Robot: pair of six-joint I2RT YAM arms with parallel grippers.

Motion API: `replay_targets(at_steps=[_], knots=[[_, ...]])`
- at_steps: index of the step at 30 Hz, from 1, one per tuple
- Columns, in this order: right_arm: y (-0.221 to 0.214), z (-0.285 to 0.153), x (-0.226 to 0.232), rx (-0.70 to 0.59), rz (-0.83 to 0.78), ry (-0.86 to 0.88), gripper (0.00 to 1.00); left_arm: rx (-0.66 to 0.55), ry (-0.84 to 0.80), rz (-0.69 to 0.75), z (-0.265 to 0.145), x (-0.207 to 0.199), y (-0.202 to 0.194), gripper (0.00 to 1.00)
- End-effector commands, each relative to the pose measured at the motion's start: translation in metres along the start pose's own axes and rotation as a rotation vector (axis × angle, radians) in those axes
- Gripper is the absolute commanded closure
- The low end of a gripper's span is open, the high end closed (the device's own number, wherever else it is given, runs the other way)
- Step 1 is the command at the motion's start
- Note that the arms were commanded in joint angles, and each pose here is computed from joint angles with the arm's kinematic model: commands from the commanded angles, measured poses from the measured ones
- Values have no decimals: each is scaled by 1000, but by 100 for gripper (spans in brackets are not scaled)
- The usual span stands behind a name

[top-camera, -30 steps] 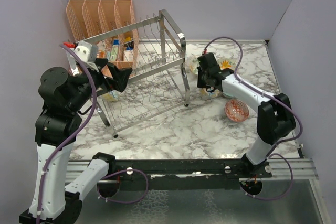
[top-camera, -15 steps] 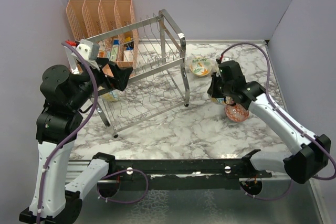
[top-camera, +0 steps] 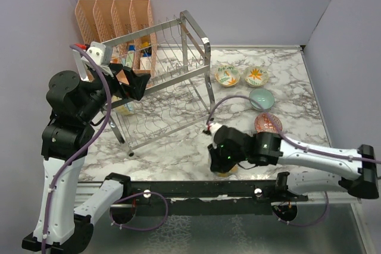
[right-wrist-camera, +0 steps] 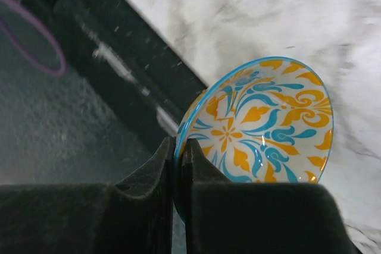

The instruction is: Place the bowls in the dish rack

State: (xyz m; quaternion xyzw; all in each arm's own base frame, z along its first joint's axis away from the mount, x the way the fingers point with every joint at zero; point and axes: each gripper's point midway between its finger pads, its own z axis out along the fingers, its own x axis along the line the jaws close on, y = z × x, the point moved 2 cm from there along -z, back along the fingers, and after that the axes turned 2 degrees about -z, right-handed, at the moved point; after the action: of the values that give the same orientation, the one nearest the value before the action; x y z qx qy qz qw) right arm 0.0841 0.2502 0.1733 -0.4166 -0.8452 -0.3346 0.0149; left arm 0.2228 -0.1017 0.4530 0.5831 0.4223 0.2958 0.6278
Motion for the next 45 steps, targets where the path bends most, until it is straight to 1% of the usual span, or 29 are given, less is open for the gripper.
replay_targets(at_steps=[1,5,10,13,20,26,30,36,40,45], knots=[[-1,24,83,18,-44,292,99,-32,21,3,-4,1,12,1],[8,38,123,9,-46,502,99,-37,26,7,-10,-1,15,1],[26,53,148,12,-43,590,99,-52,27,10,-19,-4,22,1],[33,61,157,46,-13,686,99,-62,22,13,-23,-6,25,1],[59,65,158,32,52,869,99,-89,3,14,-28,-11,33,1],[92,81,140,-13,109,920,99,-98,-12,18,-28,-14,38,1],[111,89,140,-25,117,999,99,-101,-17,23,-29,-15,40,1],[142,102,146,-67,127,1014,99,-105,-14,31,-30,-15,43,1],[166,113,138,-124,180,1004,99,-110,-18,32,-31,-17,44,1],[188,127,129,-152,223,1043,99,-123,-24,38,-35,-19,49,1]])
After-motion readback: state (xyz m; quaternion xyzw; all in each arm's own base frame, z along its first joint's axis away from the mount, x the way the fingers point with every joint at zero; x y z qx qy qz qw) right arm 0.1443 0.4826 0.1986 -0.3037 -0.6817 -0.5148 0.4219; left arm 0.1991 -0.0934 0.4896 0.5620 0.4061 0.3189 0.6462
